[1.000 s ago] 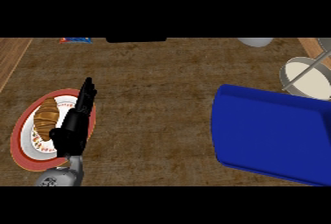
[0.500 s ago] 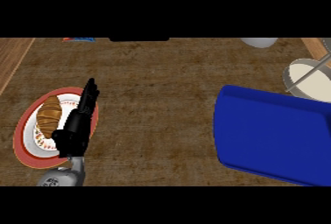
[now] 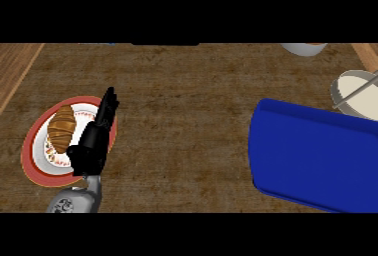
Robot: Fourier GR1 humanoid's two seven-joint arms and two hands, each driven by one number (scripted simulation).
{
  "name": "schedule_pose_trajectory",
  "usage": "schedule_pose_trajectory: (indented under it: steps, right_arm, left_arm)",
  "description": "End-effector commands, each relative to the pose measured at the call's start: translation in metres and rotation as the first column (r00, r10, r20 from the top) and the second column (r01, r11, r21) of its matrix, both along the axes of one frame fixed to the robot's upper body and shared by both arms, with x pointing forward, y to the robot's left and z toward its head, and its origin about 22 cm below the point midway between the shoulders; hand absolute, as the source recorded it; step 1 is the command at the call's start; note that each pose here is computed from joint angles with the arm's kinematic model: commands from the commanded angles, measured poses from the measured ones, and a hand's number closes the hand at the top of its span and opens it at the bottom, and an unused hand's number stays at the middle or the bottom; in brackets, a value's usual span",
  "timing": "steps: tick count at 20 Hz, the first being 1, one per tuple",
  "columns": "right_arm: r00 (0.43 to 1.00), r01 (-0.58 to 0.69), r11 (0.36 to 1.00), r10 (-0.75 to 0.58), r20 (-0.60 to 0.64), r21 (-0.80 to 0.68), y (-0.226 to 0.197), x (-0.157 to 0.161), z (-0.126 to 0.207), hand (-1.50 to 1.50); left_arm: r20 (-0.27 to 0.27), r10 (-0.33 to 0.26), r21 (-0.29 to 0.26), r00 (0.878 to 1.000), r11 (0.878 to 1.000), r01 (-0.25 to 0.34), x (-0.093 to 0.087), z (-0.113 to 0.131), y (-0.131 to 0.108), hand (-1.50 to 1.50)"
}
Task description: Pick the squash from the tray and place it in the tiered basket
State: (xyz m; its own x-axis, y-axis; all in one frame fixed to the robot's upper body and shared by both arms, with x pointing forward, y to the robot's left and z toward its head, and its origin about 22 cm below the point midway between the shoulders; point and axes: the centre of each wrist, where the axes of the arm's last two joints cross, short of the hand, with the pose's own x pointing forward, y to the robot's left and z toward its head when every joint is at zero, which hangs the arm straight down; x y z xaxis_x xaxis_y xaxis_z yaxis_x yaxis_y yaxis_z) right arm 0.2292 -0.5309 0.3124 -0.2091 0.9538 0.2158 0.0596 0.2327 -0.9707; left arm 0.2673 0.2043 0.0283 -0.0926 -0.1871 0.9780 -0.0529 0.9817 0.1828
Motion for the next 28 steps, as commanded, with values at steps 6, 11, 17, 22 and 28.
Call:
schedule_pose_trajectory:
  steps: [6, 11, 17, 22, 28]
  right_arm:
    - [1.0, -0.001, 0.998, 0.001, -0.005, 0.063, 0.025, 0.054, 0.0, 1.5]
    - [1.0, 0.026, 1.0, -0.026, 0.008, 0.017, 0.015, 0.068, -0.002, 1.5]
    - [0.999, 0.042, 0.997, -0.041, 0.024, -0.067, 0.005, 0.088, -0.041, 1.5]
    - [0.988, 0.142, 0.986, -0.136, -0.068, 0.09, 0.019, 0.117, -0.052, 1.5]
    - [0.989, 0.084, 0.948, -0.042, -0.139, 0.308, -0.001, 0.108, -0.055, -1.5]
  left_arm:
    - [0.007, -0.012, -0.006, 1.0, 1.0, 0.012, 0.004, -0.01, -0.009, 0.0]
    - [-0.004, -0.022, -0.003, 1.0, 1.0, 0.022, 0.0, -0.001, 0.005, 0.0]
    - [0.022, -0.032, -0.006, 0.999, 0.999, 0.032, 0.011, 0.013, -0.003, 0.0]
    - [0.011, -0.05, -0.003, 0.999, 0.999, 0.05, 0.007, 0.012, -0.008, 0.0]
    - [0.022, -0.018, 0.012, 1.0, 1.0, 0.018, 0.012, 0.017, 0.0, 0.0]
